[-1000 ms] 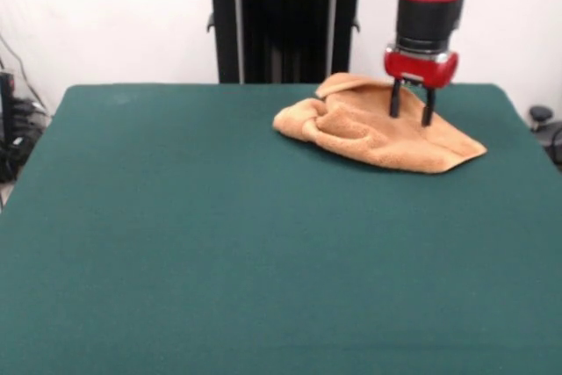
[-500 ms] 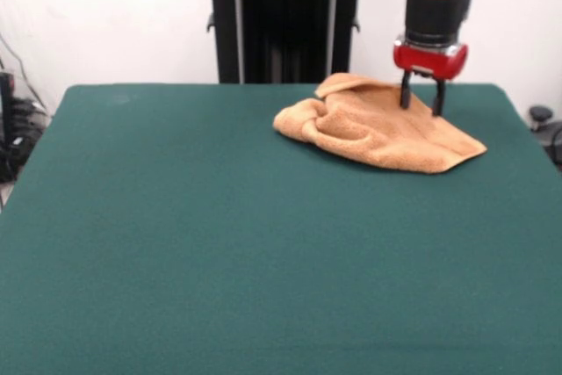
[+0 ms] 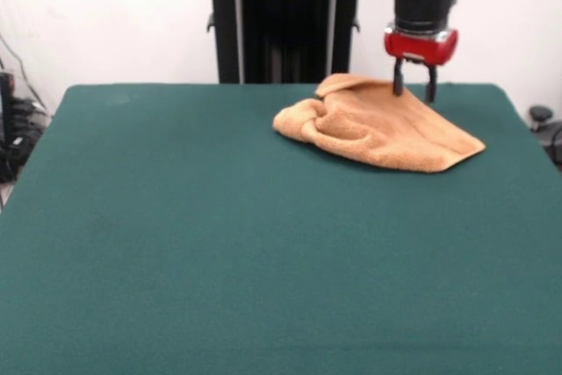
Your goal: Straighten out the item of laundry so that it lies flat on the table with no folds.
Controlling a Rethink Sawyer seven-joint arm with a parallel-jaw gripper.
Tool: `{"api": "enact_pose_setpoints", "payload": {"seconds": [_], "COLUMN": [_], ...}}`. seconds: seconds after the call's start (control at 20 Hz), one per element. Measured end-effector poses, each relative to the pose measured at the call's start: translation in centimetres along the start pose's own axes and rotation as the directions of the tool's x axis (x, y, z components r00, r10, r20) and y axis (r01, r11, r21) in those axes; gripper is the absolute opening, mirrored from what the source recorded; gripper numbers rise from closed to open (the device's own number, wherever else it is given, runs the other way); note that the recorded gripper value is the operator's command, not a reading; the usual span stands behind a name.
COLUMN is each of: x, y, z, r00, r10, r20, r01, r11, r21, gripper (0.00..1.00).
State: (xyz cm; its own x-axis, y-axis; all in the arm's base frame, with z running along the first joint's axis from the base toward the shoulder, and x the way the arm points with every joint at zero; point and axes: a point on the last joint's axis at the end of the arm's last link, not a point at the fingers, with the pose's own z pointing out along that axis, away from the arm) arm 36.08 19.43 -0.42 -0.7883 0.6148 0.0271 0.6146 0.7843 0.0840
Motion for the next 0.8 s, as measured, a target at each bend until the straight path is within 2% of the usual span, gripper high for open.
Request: {"api": "enact_pose_setpoints", "payload": {"seconds": [0.25,0.5,0.8], "x": [-0.4,0.1,2.2], "y": [-4.0,-10.7,-14.0], "z": [0.0,0.5,0.9], "r00": [0.999,0.994,0.987], "r10": [-0.030,-0.041,-0.065], "r20": [-0.038,-0.101,-0.148], "r01": [0.030,0.044,0.076], "r11": [1.000,0.998,0.994], "r21": [0.003,0.034,0.073], "gripper": [1.00,1.00,1.00]}}
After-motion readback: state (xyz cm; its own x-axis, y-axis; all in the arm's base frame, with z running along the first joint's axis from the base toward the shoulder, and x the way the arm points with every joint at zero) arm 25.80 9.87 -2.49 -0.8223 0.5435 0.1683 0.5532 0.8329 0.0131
